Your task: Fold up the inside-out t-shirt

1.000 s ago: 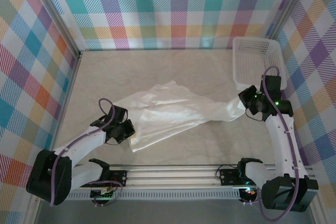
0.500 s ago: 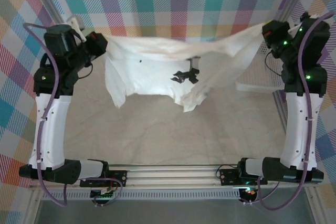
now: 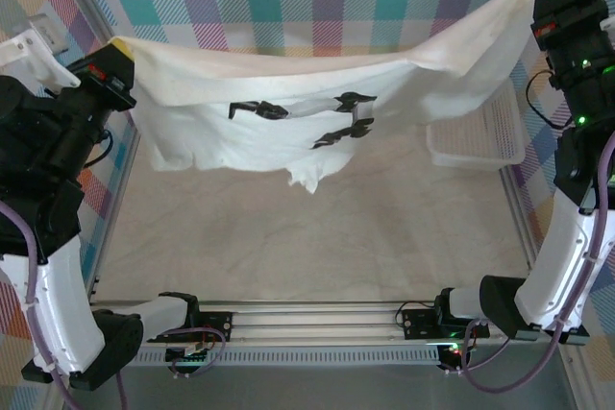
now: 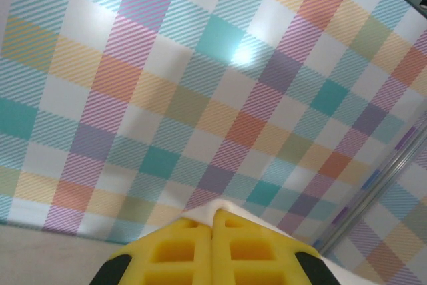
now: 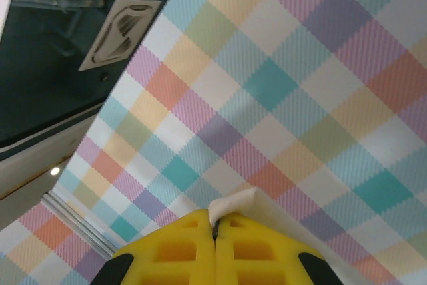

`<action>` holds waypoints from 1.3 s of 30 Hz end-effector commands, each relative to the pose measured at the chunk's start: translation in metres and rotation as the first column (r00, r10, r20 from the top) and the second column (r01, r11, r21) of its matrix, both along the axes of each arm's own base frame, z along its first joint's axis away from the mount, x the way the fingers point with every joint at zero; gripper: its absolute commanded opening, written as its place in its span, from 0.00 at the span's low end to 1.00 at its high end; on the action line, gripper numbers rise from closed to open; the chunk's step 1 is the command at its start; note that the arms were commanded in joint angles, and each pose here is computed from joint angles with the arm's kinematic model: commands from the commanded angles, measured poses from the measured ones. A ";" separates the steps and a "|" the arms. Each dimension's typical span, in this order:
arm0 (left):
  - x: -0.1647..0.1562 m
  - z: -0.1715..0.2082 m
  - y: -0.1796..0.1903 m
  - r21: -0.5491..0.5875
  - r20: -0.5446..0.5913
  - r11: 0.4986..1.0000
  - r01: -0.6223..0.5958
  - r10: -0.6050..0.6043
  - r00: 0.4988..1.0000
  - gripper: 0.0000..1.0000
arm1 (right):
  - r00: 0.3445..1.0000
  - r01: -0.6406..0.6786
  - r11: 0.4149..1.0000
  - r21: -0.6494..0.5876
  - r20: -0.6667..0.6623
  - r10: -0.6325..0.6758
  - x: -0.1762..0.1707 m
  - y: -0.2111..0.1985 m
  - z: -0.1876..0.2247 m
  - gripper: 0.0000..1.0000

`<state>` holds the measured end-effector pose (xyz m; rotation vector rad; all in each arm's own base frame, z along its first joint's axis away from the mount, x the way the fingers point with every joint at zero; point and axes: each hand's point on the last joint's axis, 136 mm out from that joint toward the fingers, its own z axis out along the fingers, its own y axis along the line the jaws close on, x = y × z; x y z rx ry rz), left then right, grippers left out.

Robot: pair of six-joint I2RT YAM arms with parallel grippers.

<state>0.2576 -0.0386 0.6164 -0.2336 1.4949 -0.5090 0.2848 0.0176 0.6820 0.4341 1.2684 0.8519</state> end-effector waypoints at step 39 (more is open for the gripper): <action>0.127 -0.507 -0.023 -0.231 -0.804 0.972 -0.027 -0.175 0.568 0.06 | 0.383 -0.145 0.975 0.167 -0.899 0.211 0.080 0.040 -0.503 0.00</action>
